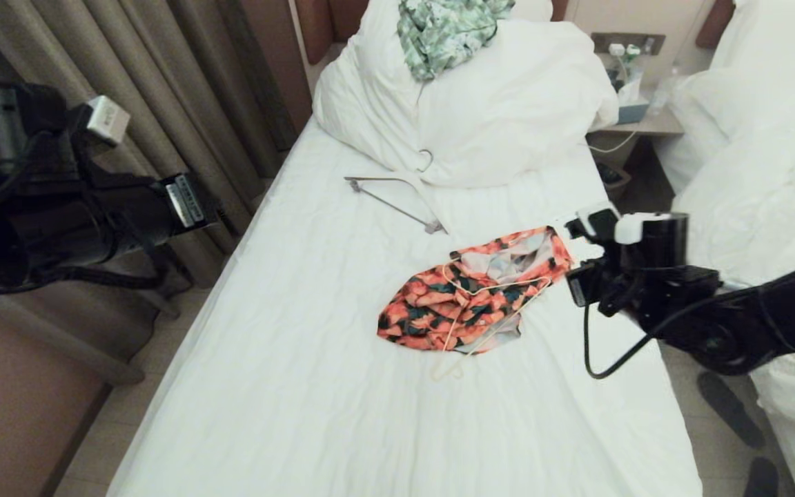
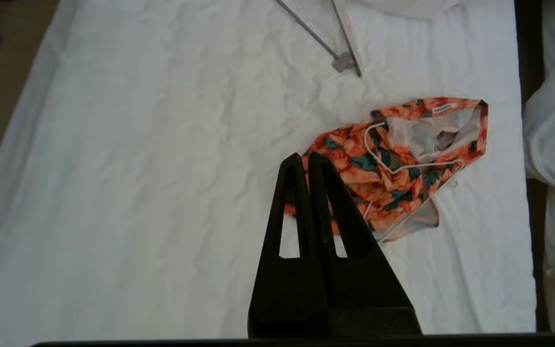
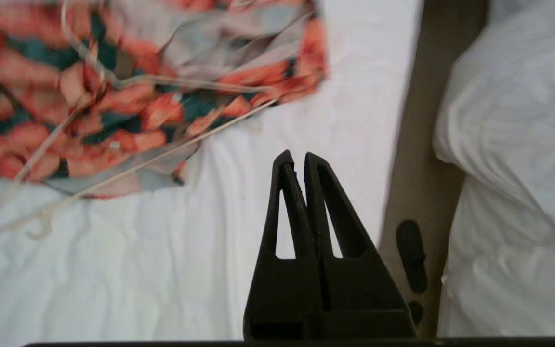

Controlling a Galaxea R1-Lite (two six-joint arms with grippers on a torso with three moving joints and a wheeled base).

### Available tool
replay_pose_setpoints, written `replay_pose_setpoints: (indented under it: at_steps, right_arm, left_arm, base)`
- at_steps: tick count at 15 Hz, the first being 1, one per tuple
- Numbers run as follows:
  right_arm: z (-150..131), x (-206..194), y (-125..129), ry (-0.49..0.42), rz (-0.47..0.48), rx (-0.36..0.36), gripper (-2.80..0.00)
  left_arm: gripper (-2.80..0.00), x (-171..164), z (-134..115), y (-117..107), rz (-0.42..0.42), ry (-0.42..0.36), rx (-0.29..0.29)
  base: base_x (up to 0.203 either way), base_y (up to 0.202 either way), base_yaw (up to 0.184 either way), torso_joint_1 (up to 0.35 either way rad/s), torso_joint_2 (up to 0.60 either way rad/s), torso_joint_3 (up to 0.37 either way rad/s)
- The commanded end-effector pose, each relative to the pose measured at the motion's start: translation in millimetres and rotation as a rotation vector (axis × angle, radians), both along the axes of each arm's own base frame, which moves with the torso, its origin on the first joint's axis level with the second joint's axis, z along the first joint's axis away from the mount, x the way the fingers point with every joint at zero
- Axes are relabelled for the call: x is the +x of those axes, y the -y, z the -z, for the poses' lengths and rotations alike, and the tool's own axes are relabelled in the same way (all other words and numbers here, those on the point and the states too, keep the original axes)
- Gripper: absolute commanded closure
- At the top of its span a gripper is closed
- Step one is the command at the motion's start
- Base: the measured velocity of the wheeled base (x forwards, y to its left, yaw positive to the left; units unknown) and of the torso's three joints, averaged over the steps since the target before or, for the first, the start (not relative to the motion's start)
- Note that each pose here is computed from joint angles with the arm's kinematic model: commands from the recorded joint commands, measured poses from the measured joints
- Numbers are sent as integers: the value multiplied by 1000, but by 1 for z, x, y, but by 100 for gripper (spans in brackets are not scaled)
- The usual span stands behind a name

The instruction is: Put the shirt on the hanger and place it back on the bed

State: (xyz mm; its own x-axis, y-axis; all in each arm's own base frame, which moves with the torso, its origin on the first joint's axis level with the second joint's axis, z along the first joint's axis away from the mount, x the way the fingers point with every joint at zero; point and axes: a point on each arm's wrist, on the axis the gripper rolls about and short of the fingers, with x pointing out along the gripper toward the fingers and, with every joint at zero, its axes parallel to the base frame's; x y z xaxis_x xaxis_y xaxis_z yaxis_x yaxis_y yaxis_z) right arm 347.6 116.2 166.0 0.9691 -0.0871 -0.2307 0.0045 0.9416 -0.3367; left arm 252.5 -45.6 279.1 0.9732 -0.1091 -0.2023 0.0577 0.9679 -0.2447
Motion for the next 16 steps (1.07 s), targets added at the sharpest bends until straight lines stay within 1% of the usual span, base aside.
replay_pose_setpoints:
  at_steps: [1,3,4,6,8,10,11,12,13,14,16]
  right_arm:
    - [-58,-55,22,151,13,68,0]
    - [-93,-115,35,268,2,132,0]
    - [-104,-146,43,314,4,158,0]
    - [-113,-197,65,368,35,190,0]
    - [-113,-235,86,405,88,208,0]
    - [-110,-264,105,421,184,205,0]
    - [-110,-280,114,442,251,203,0]
    - [-109,-297,119,469,290,207,0]
    - [-105,-312,123,491,312,211,0]
    - [-99,-328,125,505,331,212,0]
    - [-83,-351,128,497,380,200,0]
  left_arm:
    - [0,-73,-30,-15,-55,156,-33]
    - [0,-141,-43,-28,-72,270,-66]
    - [0,-175,-41,-34,-75,306,-78]
    - [0,-237,-28,-46,-97,356,-91]
    - [0,-280,-5,-52,-135,370,-90]
    - [0,-300,24,-54,-162,341,-81]
    - [0,-303,40,-53,-171,314,-73]
    - [0,-300,54,-52,-193,277,-62]
    - [0,-300,66,-50,-214,257,-54]
    - [0,-303,79,-49,-210,257,-41]
    - [0,-307,102,-47,-163,255,7]
  base:
    - [0,0,0,0,0,0]
    - [0,0,0,0,0,0]
    - [0,0,0,0,0,0]
    - [0,0,0,0,0,0]
    - [0,0,0,0,0,0]
    - [0,0,0,0,0,0]
    - [0,0,0,0,0,0]
    - [0,0,0,0,0,0]
    - [0,0,0,0,0,0]
    - [0,0,0,0,0,0]
    - [0,0,0,0,0,0]
